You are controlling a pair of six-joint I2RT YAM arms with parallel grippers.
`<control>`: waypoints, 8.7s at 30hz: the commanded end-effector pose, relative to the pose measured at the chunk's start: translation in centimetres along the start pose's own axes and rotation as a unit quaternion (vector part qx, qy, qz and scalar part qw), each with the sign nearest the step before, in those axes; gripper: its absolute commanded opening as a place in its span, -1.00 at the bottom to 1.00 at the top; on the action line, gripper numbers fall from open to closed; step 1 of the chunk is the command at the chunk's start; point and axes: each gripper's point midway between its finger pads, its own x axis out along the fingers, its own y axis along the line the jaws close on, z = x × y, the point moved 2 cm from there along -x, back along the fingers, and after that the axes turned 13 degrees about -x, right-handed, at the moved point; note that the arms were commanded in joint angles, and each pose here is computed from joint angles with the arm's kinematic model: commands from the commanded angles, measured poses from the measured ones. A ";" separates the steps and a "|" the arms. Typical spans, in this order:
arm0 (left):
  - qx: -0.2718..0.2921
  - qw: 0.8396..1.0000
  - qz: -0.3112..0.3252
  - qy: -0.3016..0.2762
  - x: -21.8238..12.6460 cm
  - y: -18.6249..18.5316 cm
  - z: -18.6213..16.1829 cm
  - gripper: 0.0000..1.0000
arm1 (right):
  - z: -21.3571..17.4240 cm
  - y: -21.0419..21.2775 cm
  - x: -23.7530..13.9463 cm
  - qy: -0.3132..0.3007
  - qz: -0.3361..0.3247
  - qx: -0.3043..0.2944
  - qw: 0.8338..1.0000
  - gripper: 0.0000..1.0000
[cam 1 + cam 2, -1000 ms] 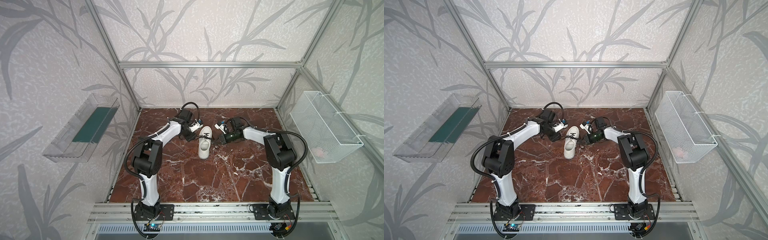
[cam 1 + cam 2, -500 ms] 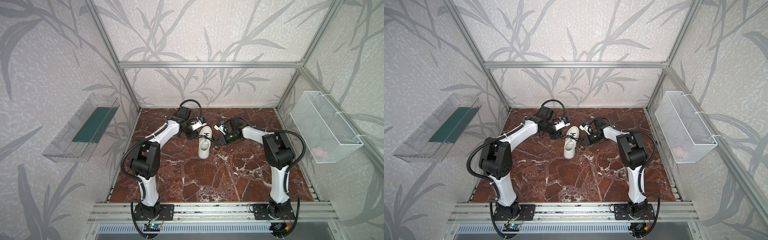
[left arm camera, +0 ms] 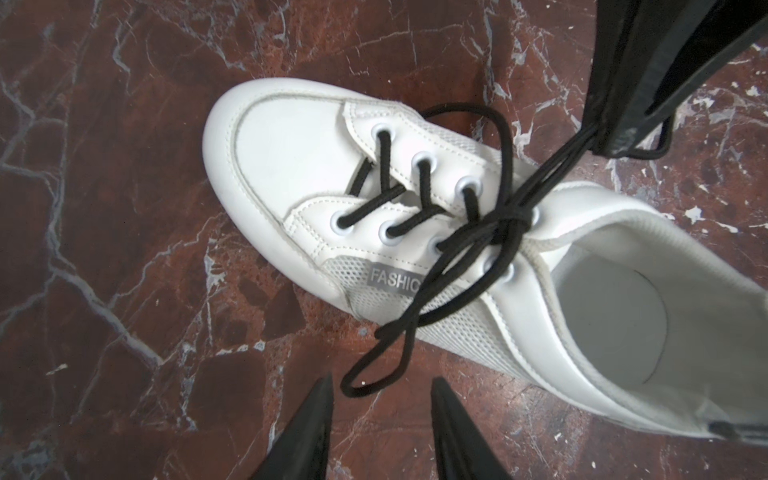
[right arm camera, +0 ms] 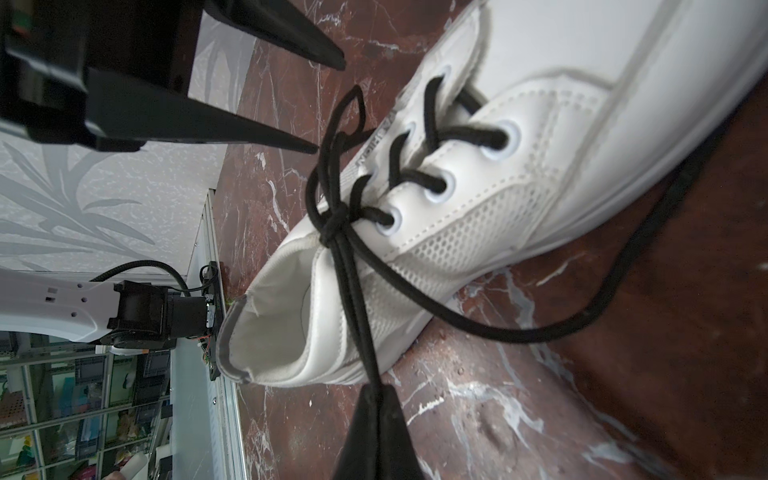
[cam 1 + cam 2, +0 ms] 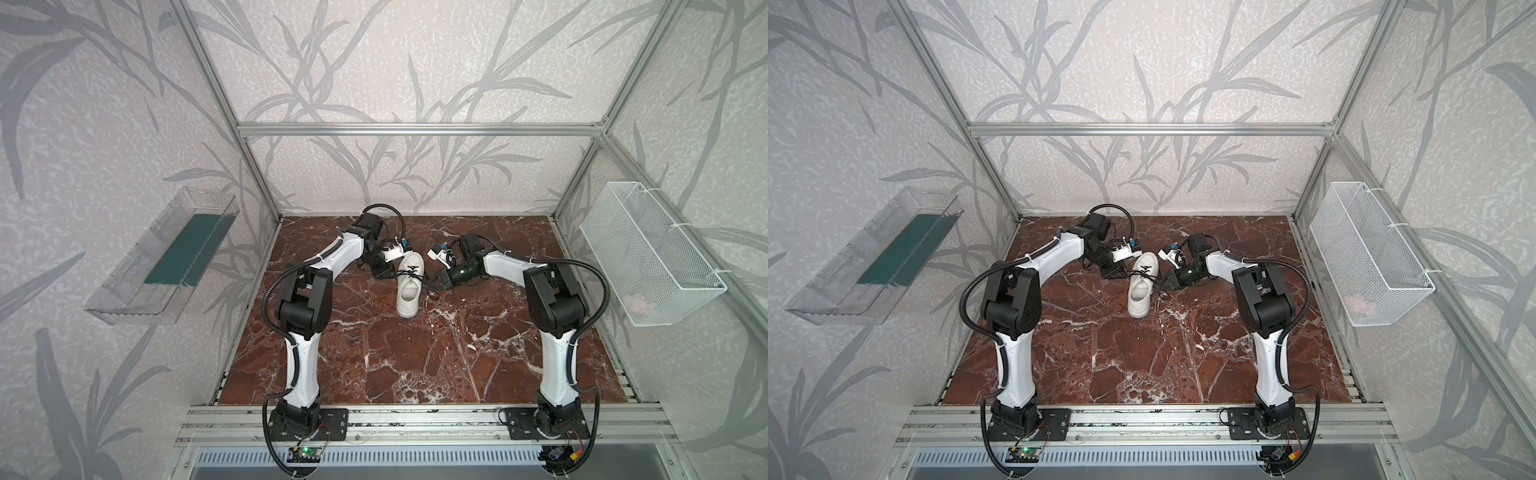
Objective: Tie the shoes
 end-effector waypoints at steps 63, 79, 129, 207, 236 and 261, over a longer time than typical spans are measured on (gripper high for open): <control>-0.108 0.987 0.051 -0.106 -3.6 0.3 1.4 -0.29 | 0.1 0.5 -0.2 0.006 0.013 0.006 1.000 -1.00; -0.047 0.996 -0.037 -0.073 -1.1 -1.2 0.8 -0.24 | 0.0 0.5 -0.1 0.010 0.015 0.008 1.000 -1.00; -0.020 0.999 -0.030 0.013 -0.5 -0.5 -0.1 -1.00 | -0.4 0.4 0.2 0.018 0.017 0.011 1.000 -1.00; -0.014 0.993 0.096 -0.063 -6.4 -0.2 -0.6 0.33 | -0.3 0.0 -5.7 -0.022 -0.061 0.030 0.997 0.39; -0.301 0.932 0.140 -0.149 -3.7 -3.4 -4.3 0.54 | -1.5 1.6 -7.8 -0.055 -0.115 0.015 0.992 0.98; -0.344 0.923 0.063 -0.159 -1.8 -6.1 -0.8 0.52 | -1.1 1.4 -7.7 -0.072 -0.102 0.015 0.992 0.98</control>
